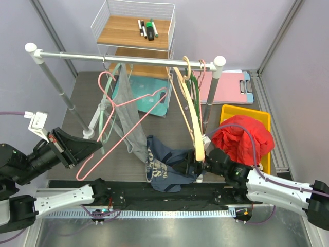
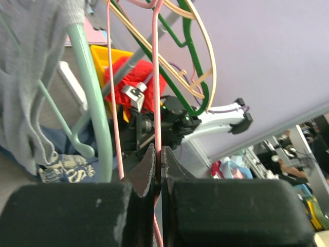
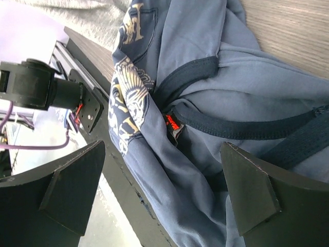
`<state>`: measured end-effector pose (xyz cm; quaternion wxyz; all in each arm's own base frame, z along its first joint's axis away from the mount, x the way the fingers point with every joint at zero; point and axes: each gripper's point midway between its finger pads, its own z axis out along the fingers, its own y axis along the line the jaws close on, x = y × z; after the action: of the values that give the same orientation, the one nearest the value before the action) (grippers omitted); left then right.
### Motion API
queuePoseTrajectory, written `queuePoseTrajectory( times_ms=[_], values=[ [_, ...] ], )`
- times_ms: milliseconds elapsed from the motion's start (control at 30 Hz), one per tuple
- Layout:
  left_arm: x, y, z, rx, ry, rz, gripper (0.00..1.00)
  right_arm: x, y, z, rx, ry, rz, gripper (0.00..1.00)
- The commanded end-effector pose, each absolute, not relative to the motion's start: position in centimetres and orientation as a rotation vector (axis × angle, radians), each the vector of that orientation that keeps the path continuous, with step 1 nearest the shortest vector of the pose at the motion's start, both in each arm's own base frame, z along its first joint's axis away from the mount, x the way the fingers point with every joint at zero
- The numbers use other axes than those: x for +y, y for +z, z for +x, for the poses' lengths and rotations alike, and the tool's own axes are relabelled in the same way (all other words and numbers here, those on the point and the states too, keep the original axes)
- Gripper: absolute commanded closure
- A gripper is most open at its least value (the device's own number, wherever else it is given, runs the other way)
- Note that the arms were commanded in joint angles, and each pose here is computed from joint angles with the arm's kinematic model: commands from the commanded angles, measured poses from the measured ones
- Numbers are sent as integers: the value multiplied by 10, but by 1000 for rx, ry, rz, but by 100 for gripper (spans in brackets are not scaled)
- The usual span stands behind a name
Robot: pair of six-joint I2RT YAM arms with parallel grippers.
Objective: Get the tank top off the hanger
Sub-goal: Place the hanger at the clothesline.
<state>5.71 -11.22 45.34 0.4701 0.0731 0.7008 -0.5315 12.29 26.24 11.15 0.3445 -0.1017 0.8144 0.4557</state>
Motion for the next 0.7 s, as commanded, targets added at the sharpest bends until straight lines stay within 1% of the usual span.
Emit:
queuePoseTrajectory(
  times_ms=[0, 167, 200, 333, 533, 667],
  values=[
    [-116, 465, 83, 1699, -1158, 152, 100, 273, 128, 121, 2027, 1228, -324, 0],
    [-134, 486, 97, 1680, -1101, 177, 100, 273, 121, 119, 2034, 1143, -421, 0],
    [-141, 487, 102, 1690, -1087, 179, 100, 272, 119, 125, 2038, 1100, -408, 0],
    [-149, 498, 116, 1680, -1030, 157, 100, 279, 112, 122, 2050, 1041, -448, 0],
    [-160, 492, 137, 1692, -937, 122, 100, 292, 116, 122, 1977, 933, -470, 0],
    [-169, 488, 145, 1692, -916, 111, 100, 298, 115, 119, 1936, 950, -470, 0]
  ],
)
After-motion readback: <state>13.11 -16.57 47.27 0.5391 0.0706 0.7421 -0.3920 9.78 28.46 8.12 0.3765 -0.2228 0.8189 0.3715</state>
